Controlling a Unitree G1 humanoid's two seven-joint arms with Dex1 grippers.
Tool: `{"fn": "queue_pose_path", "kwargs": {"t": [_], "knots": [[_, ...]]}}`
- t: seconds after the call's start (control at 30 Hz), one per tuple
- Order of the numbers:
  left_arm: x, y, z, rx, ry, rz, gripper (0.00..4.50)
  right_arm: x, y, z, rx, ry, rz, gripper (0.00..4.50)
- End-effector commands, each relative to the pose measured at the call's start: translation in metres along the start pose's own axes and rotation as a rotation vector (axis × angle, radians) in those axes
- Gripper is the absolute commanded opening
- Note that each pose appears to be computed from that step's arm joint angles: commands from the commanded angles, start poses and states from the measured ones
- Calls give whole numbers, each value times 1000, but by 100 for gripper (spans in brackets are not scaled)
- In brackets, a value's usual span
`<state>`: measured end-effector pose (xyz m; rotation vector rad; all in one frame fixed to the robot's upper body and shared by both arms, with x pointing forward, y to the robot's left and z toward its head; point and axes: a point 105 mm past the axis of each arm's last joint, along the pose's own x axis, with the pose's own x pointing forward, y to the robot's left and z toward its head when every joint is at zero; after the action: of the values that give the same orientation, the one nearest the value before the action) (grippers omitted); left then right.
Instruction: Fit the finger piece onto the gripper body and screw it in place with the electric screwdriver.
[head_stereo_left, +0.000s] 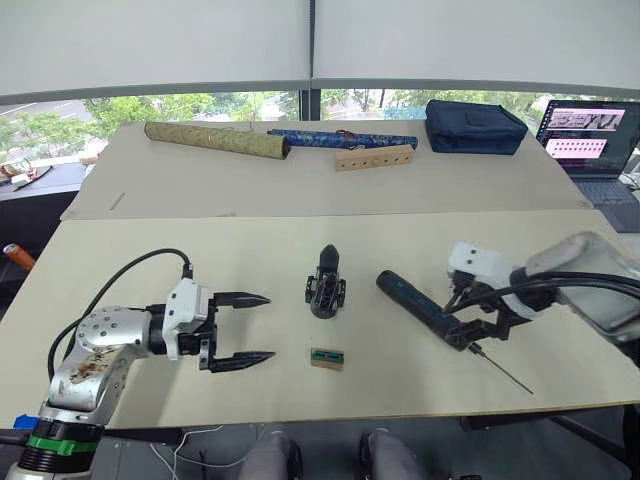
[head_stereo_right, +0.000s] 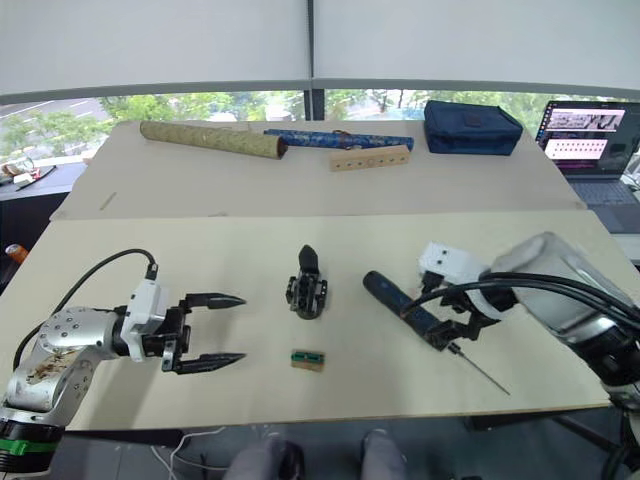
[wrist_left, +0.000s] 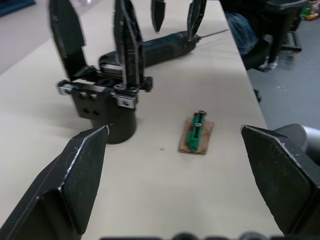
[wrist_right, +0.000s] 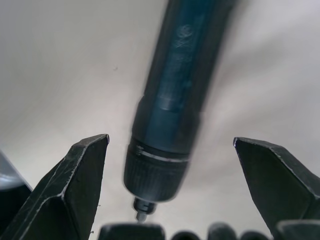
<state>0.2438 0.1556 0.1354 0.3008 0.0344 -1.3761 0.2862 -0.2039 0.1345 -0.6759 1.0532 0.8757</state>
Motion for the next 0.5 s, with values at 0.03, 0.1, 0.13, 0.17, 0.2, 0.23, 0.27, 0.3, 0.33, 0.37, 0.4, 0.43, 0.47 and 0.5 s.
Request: {"fn": "queue_pose_path", "kwargs": {"t": [0.03,0.1,0.13,0.17,0.2,0.23,0.27,0.3,0.33,0.37,0.4,0.43,0.47,0.5], "knots": [[5,-2,9,24,-14,-36,450,1,1,2,37,55,22,444],[6,-2,10,22,-21,-39,450,3,2,5,31,71,26,444],[7,-2,11,21,-23,-39,450,3,2,6,29,78,25,444],[8,-2,12,22,-29,-40,450,5,2,9,32,81,23,444],[10,-2,12,23,-33,-40,450,5,1,10,29,87,18,444],[10,-3,13,24,-36,-41,450,7,1,11,29,92,16,444],[11,-4,12,24,-37,-42,450,8,3,14,39,88,34,444],[11,-5,12,24,-37,-42,450,9,6,15,48,88,52,444],[11,-5,12,24,-36,-43,450,10,8,18,58,84,64,444],[11,-6,12,27,-33,-48,450,11,9,19,62,84,69,444],[11,-6,12,30,-32,-50,450,11,10,18,61,93,68,444],[12,-6,13,30,-35,-48,450,13,9,17,59,103,63,444],[12,-6,13,31,-38,-47,450,15,8,14,53,114,53,444],[14,-5,14,33,-42,-44,450,16,7,12,46,125,46,444]]}}
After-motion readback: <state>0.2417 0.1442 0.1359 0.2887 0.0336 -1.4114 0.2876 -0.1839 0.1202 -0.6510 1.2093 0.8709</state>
